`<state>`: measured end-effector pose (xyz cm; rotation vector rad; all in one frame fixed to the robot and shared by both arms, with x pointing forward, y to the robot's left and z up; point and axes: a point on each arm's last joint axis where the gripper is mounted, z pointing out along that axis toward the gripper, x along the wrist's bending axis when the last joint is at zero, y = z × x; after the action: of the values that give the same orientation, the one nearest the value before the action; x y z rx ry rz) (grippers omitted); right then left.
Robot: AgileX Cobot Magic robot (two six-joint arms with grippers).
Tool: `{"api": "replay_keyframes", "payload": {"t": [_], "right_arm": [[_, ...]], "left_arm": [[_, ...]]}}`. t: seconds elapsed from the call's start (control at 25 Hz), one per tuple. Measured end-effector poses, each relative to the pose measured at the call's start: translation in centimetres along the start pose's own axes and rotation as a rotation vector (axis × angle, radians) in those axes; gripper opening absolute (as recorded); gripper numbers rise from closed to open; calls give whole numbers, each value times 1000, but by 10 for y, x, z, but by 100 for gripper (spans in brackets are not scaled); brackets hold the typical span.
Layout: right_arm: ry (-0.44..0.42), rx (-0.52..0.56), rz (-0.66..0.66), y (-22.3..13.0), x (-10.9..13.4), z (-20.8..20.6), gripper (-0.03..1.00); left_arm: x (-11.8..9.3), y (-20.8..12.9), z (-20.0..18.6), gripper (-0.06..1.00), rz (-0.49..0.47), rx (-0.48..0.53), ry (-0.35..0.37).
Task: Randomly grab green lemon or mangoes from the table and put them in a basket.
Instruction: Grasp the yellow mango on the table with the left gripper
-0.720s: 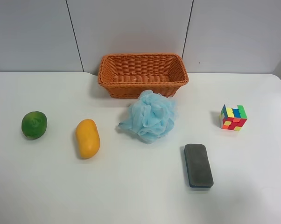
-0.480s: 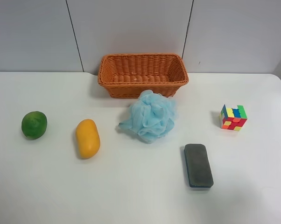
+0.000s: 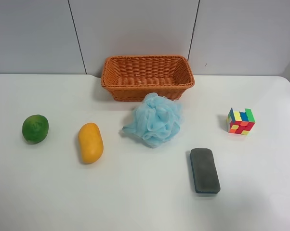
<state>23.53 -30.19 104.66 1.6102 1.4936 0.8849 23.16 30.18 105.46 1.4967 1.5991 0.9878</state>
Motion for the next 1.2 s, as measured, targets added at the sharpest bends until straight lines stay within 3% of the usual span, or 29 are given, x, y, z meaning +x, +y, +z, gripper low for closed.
{"api": "replay_keyframes", "payload": {"t": [0.16, 0.32, 0.64, 0.8, 0.92, 1.04, 1.2], "right_arm": [[0, 0, 0, 0, 0, 0, 99], [0, 0, 0, 0, 0, 0, 99], [0, 0, 0, 0, 0, 0, 99], [0, 0, 0, 0, 0, 0, 99], [0, 0, 0, 0, 0, 0, 99], [0, 0, 0, 0, 0, 0, 99], [0, 0, 0, 0, 0, 0, 99]], "left_arm": [[0, 0, 0, 100, 1, 1, 2], [1, 9, 11, 100, 9, 70, 15], [-1, 84, 72, 100, 3, 84, 0], [-9, 113, 120, 100, -71, 184, -71], [-25, 123, 152, 100, -51, 271, -159], [-52, 124, 176, 100, 3, 346, -254], [-82, 106, 207, 100, -22, 490, -304]]}}
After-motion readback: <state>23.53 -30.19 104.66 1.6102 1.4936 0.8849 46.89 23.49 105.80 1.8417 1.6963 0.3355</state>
